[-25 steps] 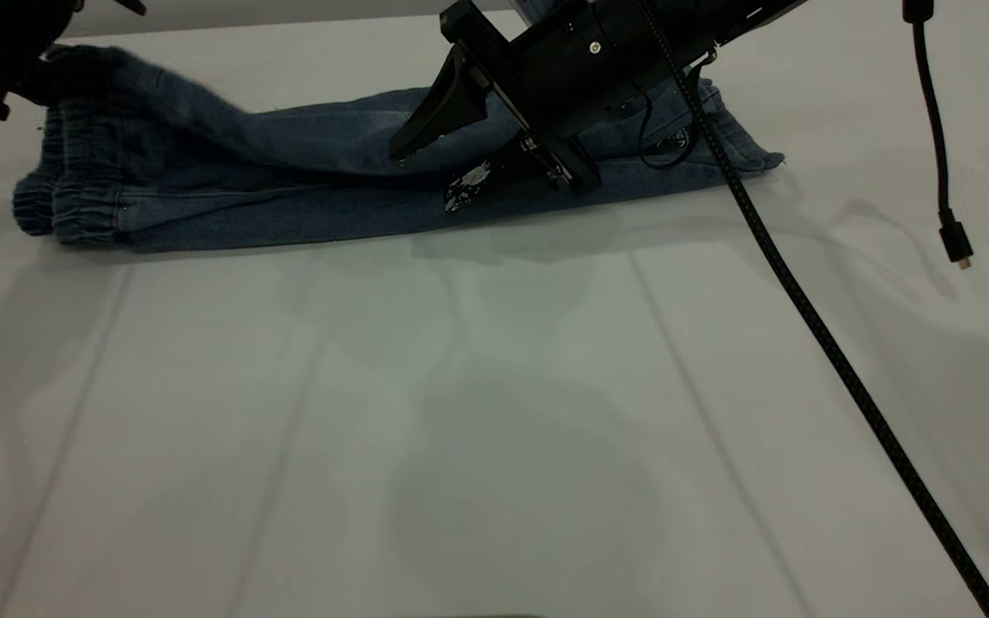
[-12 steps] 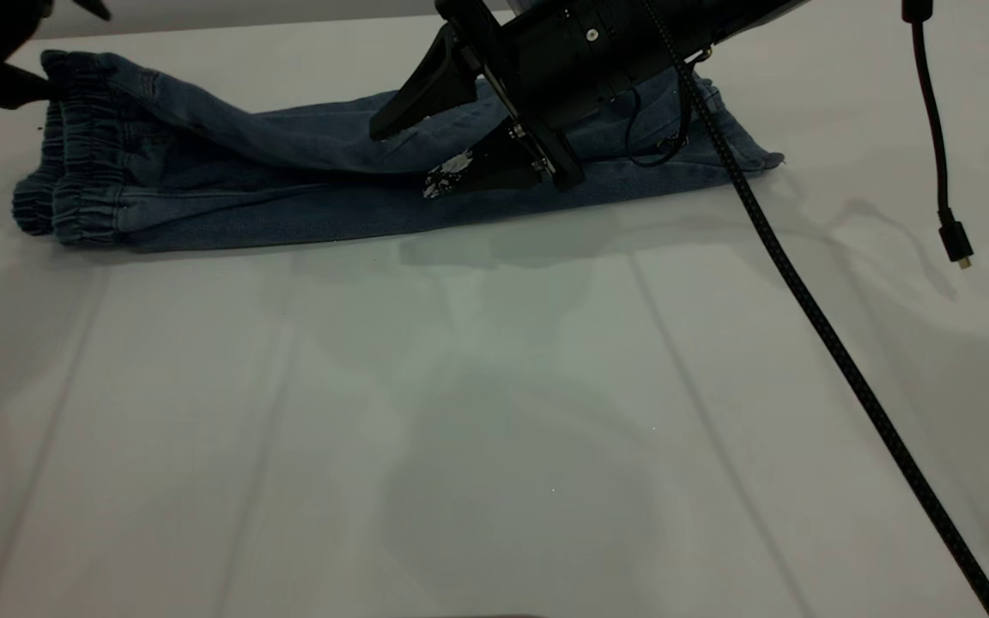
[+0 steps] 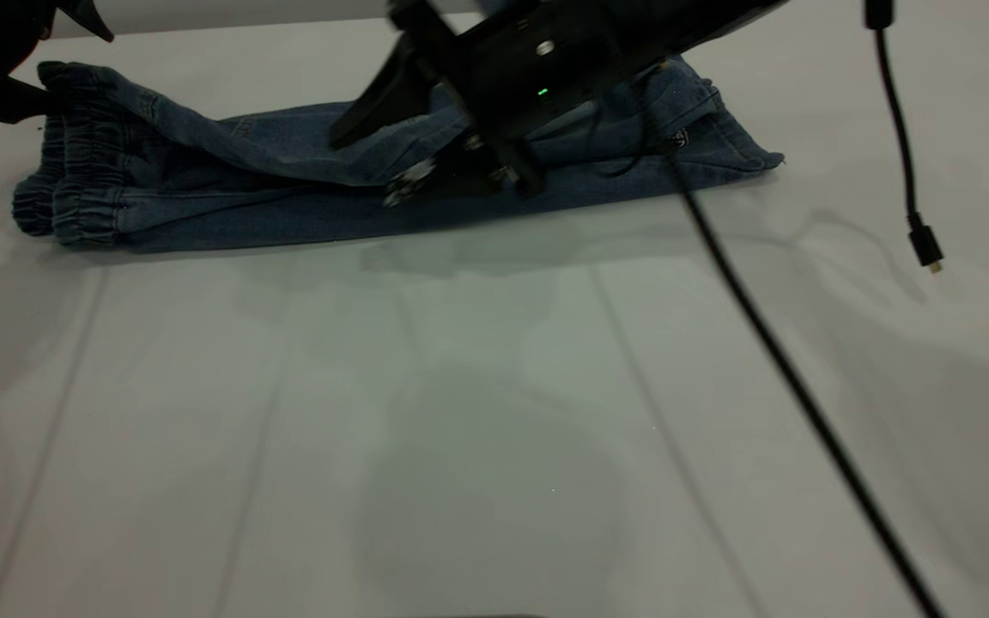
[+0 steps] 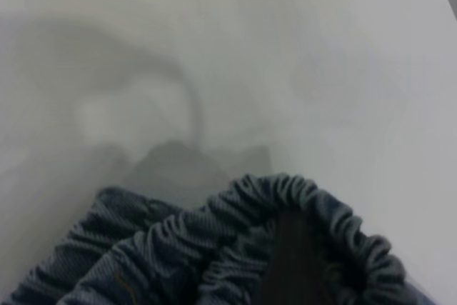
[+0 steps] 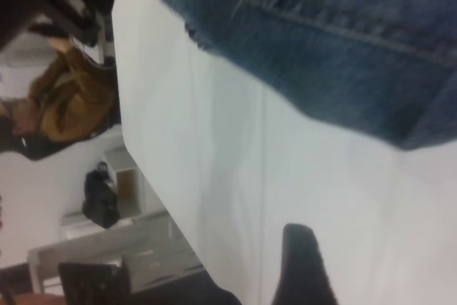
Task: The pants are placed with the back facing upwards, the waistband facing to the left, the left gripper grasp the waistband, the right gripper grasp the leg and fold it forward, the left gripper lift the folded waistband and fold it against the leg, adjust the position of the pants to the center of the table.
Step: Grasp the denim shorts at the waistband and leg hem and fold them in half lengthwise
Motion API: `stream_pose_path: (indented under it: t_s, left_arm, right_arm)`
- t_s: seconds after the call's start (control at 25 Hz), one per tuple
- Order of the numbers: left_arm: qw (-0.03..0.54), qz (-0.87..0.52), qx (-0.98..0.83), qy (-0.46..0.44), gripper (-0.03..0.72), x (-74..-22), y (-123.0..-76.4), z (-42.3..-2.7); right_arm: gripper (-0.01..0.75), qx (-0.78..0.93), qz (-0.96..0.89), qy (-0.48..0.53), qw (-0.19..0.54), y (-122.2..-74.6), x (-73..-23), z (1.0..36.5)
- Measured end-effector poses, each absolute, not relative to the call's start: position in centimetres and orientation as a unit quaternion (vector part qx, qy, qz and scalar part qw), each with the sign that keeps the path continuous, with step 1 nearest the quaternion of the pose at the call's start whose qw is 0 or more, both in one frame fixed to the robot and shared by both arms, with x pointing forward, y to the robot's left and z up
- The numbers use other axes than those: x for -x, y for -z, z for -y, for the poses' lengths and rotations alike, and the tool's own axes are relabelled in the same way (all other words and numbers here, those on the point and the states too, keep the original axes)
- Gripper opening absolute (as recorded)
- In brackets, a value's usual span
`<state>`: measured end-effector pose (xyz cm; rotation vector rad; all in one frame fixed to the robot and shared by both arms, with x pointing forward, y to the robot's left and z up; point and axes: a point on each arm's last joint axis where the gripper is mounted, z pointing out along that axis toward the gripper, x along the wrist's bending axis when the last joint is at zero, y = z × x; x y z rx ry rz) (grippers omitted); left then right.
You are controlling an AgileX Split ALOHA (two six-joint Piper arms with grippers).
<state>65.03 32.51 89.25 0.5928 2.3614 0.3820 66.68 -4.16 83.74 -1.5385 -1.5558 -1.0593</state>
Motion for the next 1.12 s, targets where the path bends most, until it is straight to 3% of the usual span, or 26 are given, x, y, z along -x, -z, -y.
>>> stream_pose_path:
  t_s: [0.24, 0.6, 1.0, 1.12]
  left_arm:
    - [0.336, -0.901, -0.239, -0.138, 0.493, -65.1, -89.3, -32.3]
    - [0.345, -0.894, -0.260, -0.117, 0.484, -65.1, -89.3, -31.7]
    - [0.352, -0.879, -0.305, -0.106, 0.481, -65.2, -89.3, -31.2]
    - [0.349, -0.865, -0.341, -0.117, 0.481, -65.2, -89.4, -31.2]
  right_arm:
    - [0.403, 0.589, 0.617, 0.436, 0.286, -83.5, -66.1, 1.2]
    - [0.403, 0.618, 0.599, 0.477, 0.177, -83.4, -68.2, 1.9]
    - [0.403, 0.602, 0.585, 0.542, 0.052, -87.9, -72.3, 1.8]
    - [0.403, 0.597, 0.589, 0.542, 0.049, -87.9, -72.3, 1.9]
